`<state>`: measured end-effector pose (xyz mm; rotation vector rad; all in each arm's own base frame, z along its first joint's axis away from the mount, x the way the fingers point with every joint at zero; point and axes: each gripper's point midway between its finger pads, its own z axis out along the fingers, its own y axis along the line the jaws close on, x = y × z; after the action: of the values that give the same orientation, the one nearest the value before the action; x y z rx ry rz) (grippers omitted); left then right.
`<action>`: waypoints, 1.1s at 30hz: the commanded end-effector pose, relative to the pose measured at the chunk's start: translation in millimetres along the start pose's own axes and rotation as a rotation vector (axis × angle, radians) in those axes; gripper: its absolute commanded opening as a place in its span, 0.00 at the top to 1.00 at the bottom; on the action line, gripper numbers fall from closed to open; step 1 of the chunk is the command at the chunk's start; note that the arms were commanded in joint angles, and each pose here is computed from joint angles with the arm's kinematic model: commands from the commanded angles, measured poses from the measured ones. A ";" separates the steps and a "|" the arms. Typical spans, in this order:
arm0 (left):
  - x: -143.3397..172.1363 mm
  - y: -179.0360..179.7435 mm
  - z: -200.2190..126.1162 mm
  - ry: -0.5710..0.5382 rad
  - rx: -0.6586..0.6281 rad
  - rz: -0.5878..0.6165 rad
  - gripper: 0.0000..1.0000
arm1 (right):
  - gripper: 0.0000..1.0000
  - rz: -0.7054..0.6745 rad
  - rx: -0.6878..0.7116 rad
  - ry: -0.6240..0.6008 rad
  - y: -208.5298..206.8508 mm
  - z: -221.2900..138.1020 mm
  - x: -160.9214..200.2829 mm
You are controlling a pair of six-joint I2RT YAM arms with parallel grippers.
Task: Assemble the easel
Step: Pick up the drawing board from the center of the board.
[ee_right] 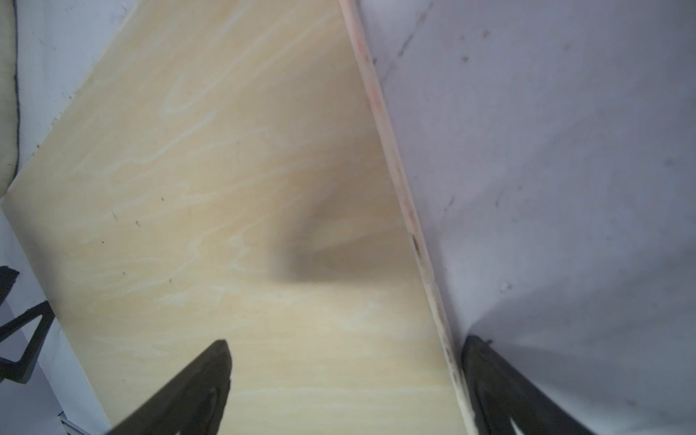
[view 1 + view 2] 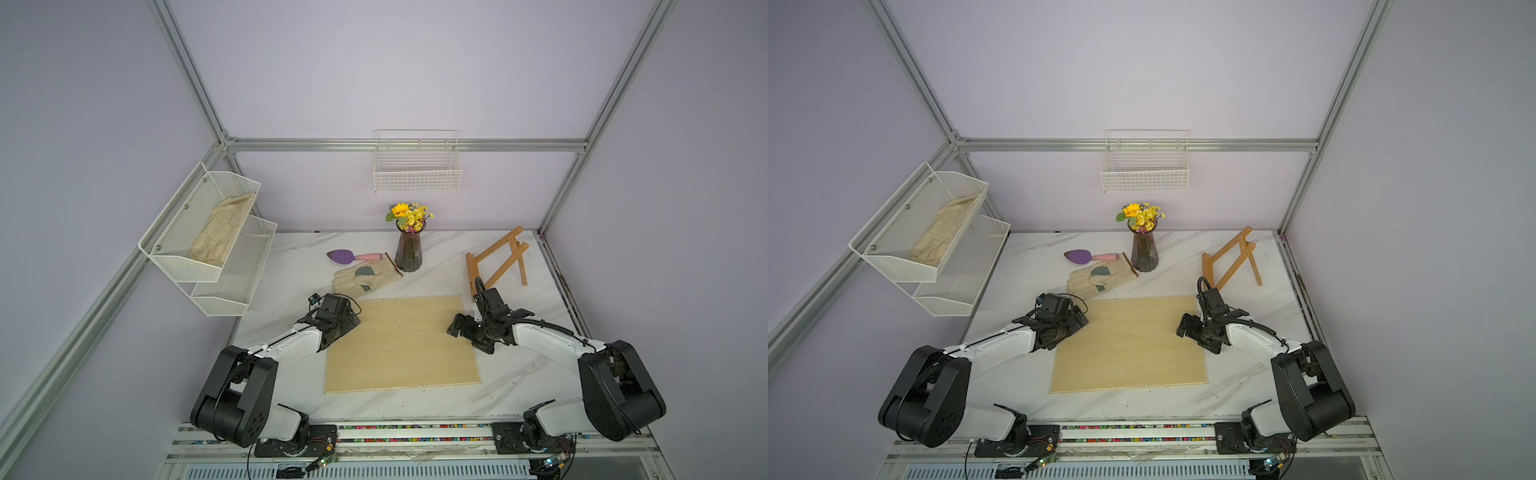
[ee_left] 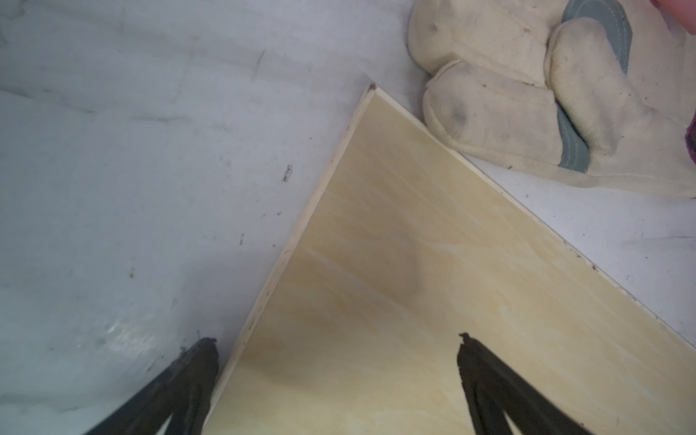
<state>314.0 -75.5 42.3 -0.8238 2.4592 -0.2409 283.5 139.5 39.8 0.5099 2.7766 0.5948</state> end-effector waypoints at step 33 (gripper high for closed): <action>54.2 -57.0 -27.8 0.237 0.359 -0.035 0.00 | 0.03 -0.138 -0.605 0.255 97.1 -20.2 39.6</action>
<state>294.7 -72.9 40.7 -0.8026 2.4684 -0.2738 320.8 163.6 52.9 0.3473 2.6020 0.8993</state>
